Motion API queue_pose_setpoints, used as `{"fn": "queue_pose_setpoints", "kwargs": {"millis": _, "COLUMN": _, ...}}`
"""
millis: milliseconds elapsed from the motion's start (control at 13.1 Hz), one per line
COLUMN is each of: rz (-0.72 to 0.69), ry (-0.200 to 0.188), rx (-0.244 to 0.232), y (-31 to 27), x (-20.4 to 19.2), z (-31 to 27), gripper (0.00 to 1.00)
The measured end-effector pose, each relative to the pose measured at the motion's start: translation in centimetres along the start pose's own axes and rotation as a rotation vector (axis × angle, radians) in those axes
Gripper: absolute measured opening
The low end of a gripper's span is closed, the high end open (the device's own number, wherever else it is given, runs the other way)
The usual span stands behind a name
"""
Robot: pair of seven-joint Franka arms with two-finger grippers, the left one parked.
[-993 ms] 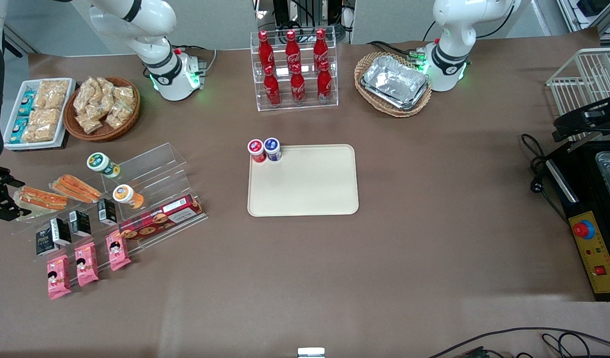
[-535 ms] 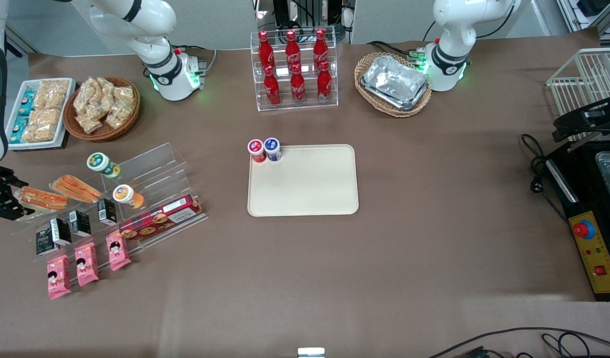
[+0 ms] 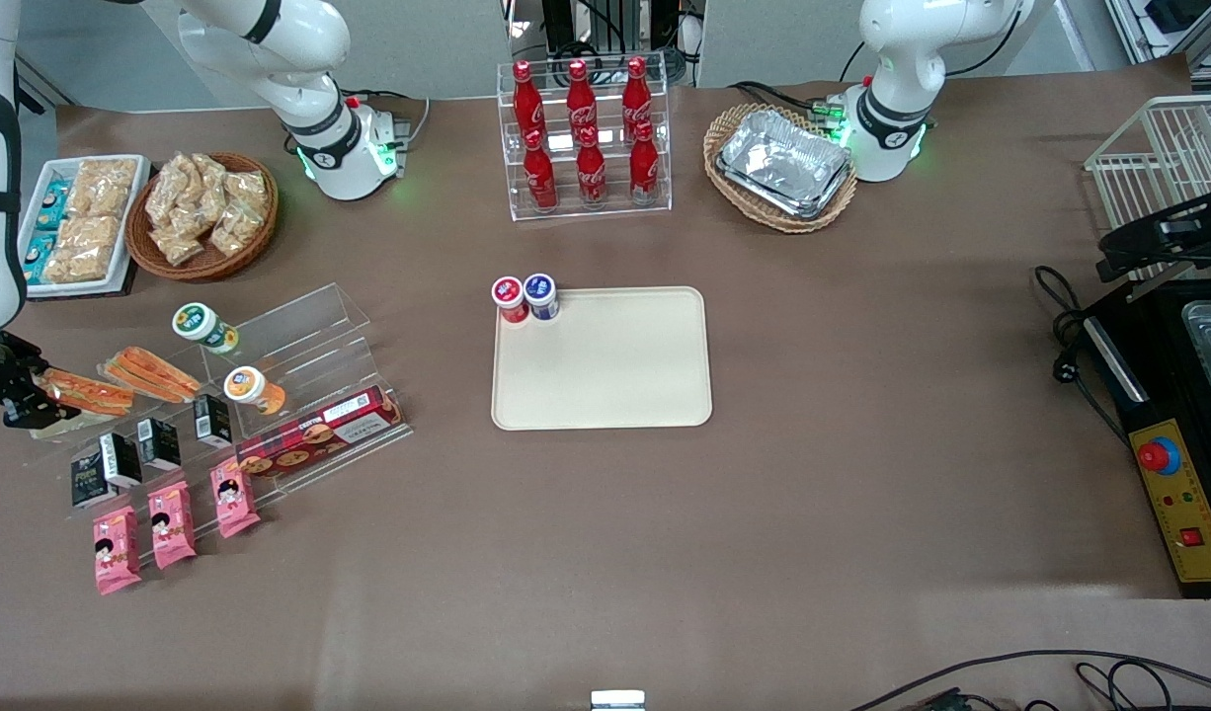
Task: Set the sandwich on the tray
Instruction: 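Close the right gripper on the wrapped triangle sandwich, then lift the sandwich off the rack with the right gripper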
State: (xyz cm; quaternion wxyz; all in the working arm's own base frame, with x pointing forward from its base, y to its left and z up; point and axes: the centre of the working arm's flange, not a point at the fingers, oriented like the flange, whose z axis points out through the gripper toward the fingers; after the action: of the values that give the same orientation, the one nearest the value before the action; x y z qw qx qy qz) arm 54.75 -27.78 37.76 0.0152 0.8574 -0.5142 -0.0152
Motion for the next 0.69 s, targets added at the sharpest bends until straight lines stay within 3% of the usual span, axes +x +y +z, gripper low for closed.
{"fn": "queue_pose_setpoints", "kwargs": {"millis": 76, "rz": -0.019, "ry": 0.002, "rx": 0.002, "y": 0.0, "x": 0.0, "z": -0.1, "gripper": 0.5}}
{"fn": "queue_pose_setpoints", "kwargs": {"millis": 306, "rz": -0.068, "ry": 0.012, "rx": 0.008, "y": 0.4, "x": 0.5, "z": -0.6, "gripper": 0.48}}
{"fn": "queue_pose_setpoints", "kwargs": {"millis": 688, "rz": -0.252, "ry": 0.07, "rx": 0.037, "y": -0.9, "x": 1.8, "z": -5.9, "gripper": 0.45}}
